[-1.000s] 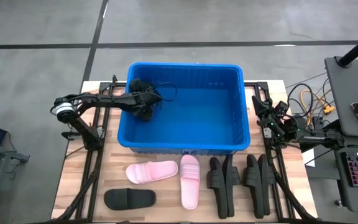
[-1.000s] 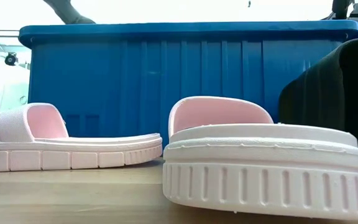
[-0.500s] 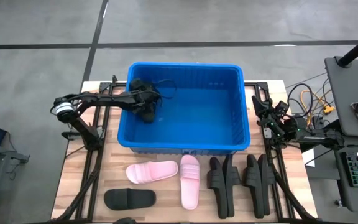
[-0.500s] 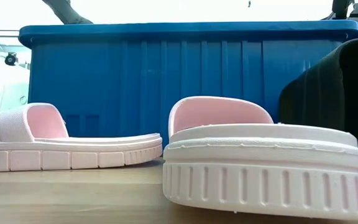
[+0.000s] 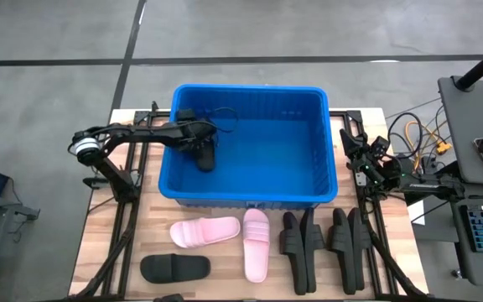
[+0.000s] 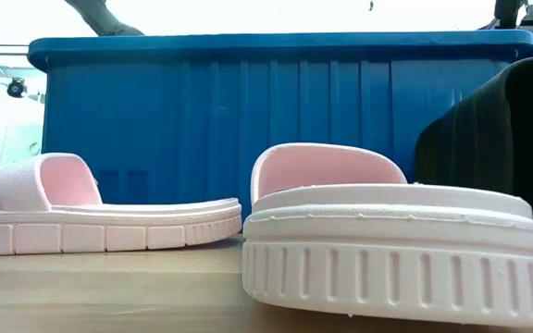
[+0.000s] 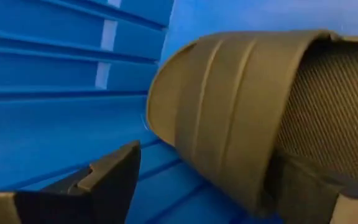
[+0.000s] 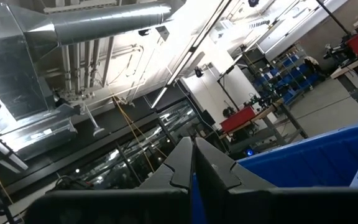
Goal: Pick and place slides into bin
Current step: Put the black slide into the bin
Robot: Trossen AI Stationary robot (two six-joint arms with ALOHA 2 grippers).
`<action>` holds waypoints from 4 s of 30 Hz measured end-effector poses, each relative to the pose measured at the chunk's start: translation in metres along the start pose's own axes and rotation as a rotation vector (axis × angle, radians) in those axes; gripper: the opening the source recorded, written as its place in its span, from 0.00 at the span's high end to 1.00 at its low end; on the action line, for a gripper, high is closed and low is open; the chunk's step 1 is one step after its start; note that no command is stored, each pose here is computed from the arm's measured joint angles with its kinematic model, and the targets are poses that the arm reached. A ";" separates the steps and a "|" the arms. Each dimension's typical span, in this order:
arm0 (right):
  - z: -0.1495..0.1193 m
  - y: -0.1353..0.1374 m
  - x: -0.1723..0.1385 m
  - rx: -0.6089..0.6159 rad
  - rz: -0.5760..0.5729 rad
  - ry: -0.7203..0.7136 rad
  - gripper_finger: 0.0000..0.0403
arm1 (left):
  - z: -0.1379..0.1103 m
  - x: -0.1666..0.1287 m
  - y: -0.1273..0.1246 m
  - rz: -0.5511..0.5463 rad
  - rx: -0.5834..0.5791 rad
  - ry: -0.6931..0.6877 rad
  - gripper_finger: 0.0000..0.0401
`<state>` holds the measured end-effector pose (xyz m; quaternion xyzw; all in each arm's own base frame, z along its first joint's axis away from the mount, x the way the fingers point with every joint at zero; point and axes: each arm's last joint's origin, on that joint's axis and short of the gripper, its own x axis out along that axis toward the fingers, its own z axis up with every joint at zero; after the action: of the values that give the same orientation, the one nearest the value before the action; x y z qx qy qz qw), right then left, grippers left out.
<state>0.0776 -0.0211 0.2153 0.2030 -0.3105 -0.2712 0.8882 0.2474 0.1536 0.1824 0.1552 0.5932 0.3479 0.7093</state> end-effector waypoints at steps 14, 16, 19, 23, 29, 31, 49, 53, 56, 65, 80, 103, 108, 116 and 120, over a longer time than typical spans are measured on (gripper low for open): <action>0.000 0.000 0.000 0.001 -0.001 0.004 0.98 | 0.017 -0.040 0.011 -0.243 -0.016 0.024 0.24; -0.001 0.000 0.000 -0.003 -0.002 0.009 0.98 | 0.024 -0.057 0.018 -0.283 -0.065 -0.010 0.24; -0.002 0.000 0.000 -0.007 -0.004 0.015 0.98 | 0.033 -0.086 0.028 -0.313 -0.129 -0.097 0.24; -0.002 0.000 0.000 -0.007 -0.004 0.014 0.98 | 0.039 -0.133 0.044 -0.337 -0.229 -0.240 0.24; -0.002 0.000 0.000 -0.018 -0.004 0.014 0.98 | 0.035 -0.204 0.056 -0.686 -0.521 -0.416 0.24; -0.001 0.000 0.000 -0.041 -0.004 0.013 0.98 | 0.027 -0.222 0.058 -0.824 -0.609 -0.419 0.24; -0.002 -0.001 0.000 -0.171 -0.003 0.016 0.98 | -0.023 -0.326 -0.026 -1.424 -1.052 0.302 0.24; -0.002 -0.001 0.000 -0.207 -0.004 0.021 0.98 | -0.026 -0.328 -0.076 -1.264 -1.048 0.525 0.24; -0.004 -0.001 0.000 -0.241 -0.006 0.033 0.98 | -0.030 -0.326 -0.113 -1.120 -1.070 0.651 0.24; -0.004 -0.001 0.000 -0.260 -0.007 0.039 0.98 | -0.043 -0.317 -0.191 -0.787 -1.150 0.899 0.24; -0.004 -0.001 0.000 -0.262 -0.007 0.040 0.98 | -0.062 -0.275 -0.247 -0.299 -1.081 1.045 0.24; -0.005 -0.001 0.000 -0.274 -0.007 0.043 0.98 | -0.080 -0.254 -0.271 -0.266 -0.770 1.061 0.94; -0.005 -0.001 0.000 -0.275 -0.007 0.044 0.98 | -0.076 -0.267 -0.257 -0.489 -0.496 0.994 0.98; -0.006 -0.002 0.000 -0.281 -0.009 0.055 0.98 | -0.052 -0.308 -0.205 -1.024 -0.220 0.710 1.00; -0.006 -0.002 0.000 -0.281 -0.009 0.057 0.98 | -0.027 -0.322 -0.166 -1.216 -0.348 0.496 1.00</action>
<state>0.0808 -0.0212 0.2097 0.0858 -0.2430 -0.3102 0.9151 0.2556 -0.1879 0.3066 -0.4069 0.6555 0.0028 0.6362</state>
